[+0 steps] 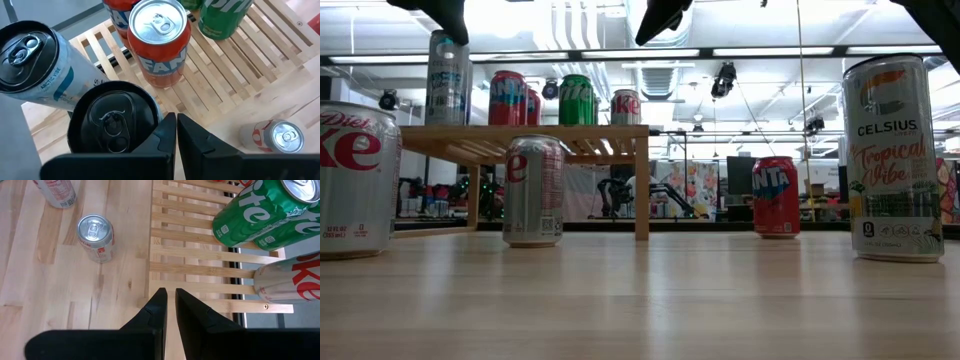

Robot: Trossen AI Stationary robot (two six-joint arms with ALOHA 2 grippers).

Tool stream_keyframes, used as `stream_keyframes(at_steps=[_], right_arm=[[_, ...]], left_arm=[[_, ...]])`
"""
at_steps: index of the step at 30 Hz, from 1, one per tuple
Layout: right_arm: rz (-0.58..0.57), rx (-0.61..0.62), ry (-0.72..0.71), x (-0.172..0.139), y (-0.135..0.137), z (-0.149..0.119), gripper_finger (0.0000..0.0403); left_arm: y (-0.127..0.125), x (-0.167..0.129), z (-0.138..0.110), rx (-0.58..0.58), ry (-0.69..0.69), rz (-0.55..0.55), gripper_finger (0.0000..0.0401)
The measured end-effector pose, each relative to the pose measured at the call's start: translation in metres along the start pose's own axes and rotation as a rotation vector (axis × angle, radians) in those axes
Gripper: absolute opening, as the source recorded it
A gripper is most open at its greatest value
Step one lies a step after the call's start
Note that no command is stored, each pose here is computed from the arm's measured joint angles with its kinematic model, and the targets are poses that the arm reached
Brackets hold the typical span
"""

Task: Place canned beverage on shelf
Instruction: Put the top white/blue soda can on the shelf aligned with the other white/blue soda can

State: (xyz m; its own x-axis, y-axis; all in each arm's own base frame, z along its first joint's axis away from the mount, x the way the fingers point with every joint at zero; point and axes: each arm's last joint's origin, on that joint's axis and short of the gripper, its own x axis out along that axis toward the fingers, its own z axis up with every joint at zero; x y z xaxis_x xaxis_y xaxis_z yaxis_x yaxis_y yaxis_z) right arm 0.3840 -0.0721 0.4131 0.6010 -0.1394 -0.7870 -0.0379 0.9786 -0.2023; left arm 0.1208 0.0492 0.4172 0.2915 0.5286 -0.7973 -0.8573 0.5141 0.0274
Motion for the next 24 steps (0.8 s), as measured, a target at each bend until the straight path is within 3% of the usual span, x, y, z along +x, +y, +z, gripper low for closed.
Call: stream_keyframes(at_steps=[15, 24], right_arm=[[0.0, -0.007, -0.001, 0.0, 0.0, 0.0, 0.0027], [0.0, -0.007, -0.001, 0.0, 0.0, 0.0, 0.0027]], left_arm=[[-0.015, 0.01, 0.006, 0.035, 0.018, 0.0, 0.0], [-0.018, 0.02, 0.004, 0.058, 0.055, 0.067, 0.0]])
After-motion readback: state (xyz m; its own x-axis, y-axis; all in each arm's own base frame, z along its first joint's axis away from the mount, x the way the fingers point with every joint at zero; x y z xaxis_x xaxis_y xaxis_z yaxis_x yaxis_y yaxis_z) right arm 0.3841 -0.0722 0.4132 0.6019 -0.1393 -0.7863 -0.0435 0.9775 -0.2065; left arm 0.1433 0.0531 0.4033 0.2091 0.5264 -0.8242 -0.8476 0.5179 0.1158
